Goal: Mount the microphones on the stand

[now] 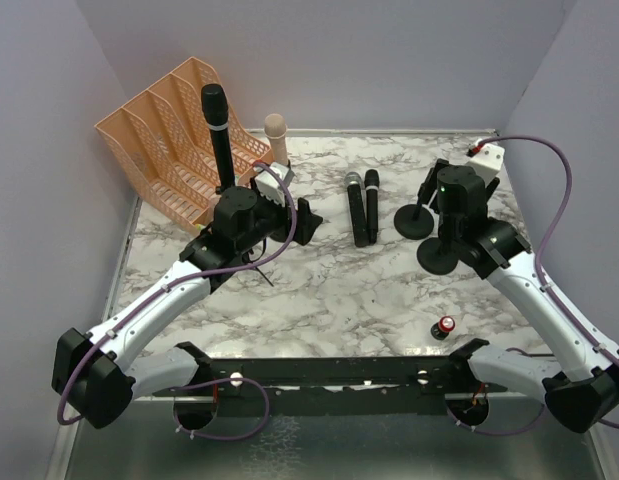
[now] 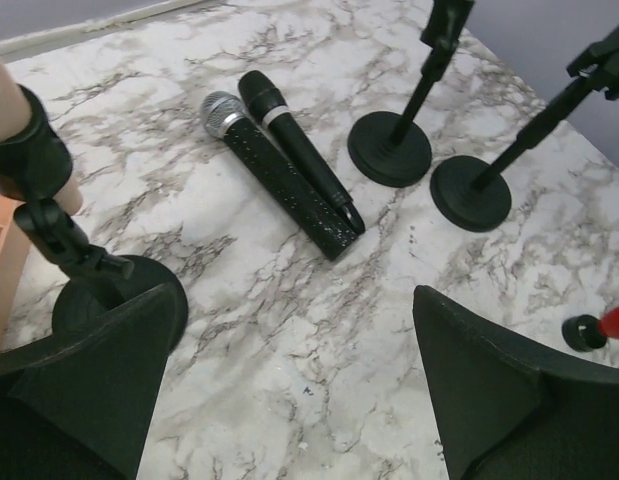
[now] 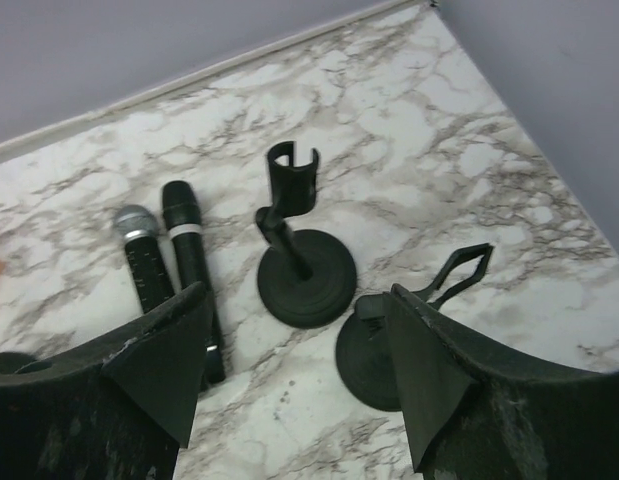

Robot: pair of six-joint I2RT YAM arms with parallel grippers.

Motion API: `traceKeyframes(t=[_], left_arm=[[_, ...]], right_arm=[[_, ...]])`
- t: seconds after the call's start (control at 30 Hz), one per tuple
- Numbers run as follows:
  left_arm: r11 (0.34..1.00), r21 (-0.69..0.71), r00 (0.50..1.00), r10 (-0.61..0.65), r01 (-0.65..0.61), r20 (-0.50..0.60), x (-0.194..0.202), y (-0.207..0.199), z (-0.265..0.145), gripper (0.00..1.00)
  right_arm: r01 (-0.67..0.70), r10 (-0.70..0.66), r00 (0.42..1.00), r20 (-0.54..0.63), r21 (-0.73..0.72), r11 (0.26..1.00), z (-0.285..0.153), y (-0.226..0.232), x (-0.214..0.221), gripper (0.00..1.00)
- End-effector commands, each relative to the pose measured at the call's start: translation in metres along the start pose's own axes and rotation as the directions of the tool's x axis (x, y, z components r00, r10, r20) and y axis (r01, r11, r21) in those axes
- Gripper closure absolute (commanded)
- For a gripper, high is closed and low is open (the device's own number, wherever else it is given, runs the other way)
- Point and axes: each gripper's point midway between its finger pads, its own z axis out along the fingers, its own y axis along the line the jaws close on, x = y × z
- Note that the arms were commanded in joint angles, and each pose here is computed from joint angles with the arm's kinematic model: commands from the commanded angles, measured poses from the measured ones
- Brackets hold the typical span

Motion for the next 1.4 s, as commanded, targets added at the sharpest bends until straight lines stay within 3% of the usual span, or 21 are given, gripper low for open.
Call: traceKeyframes(t=[0.0, 0.33, 0.63, 0.83, 1.13, 1.37], left_arm=[[0.984, 0.173, 0.999, 0.038, -0.042, 0.026, -0.009, -0.031, -0.012, 0.01], [0.953, 0.300, 0.999, -0.037, 0.039, -0.012, 0.004, -0.053, -0.005, 0.01], [0.973, 0.149, 0.984, -0.171, 0.176, -0.048, 0.021, -0.031, 0.018, 0.01], [0.972, 0.026, 0.972, -0.232, 0.233, -0.047, 0.034, -0.010, 0.026, 0.01], [0.977, 0.091, 0.978, -0.185, 0.193, -0.095, 0.044, -0.019, 0.031, 0.01], [0.973, 0.119, 0.975, -0.186, 0.200, -0.122, 0.045, -0.025, 0.036, 0.02]], right_arm=[[0.069, -0.057, 0.995, -0.076, 0.163, 0.984, 0.014, -0.044, 0.018, 0.26], [0.005, 0.036, 0.987, -0.155, 0.256, 0.967, 0.014, -0.084, 0.062, 0.25], [-0.064, 0.102, 0.966, -0.237, 0.166, 0.984, 0.019, -0.062, 0.085, 0.29], [-0.081, 0.116, 0.980, -0.161, 0.210, 0.974, 0.013, -0.071, 0.054, 0.30], [-0.066, 0.064, 0.997, -0.042, -0.042, 0.997, 0.000, -0.031, -0.020, 0.30], [0.017, -0.051, 0.993, -0.110, -0.289, 0.957, 0.021, 0.031, -0.012, 0.32]])
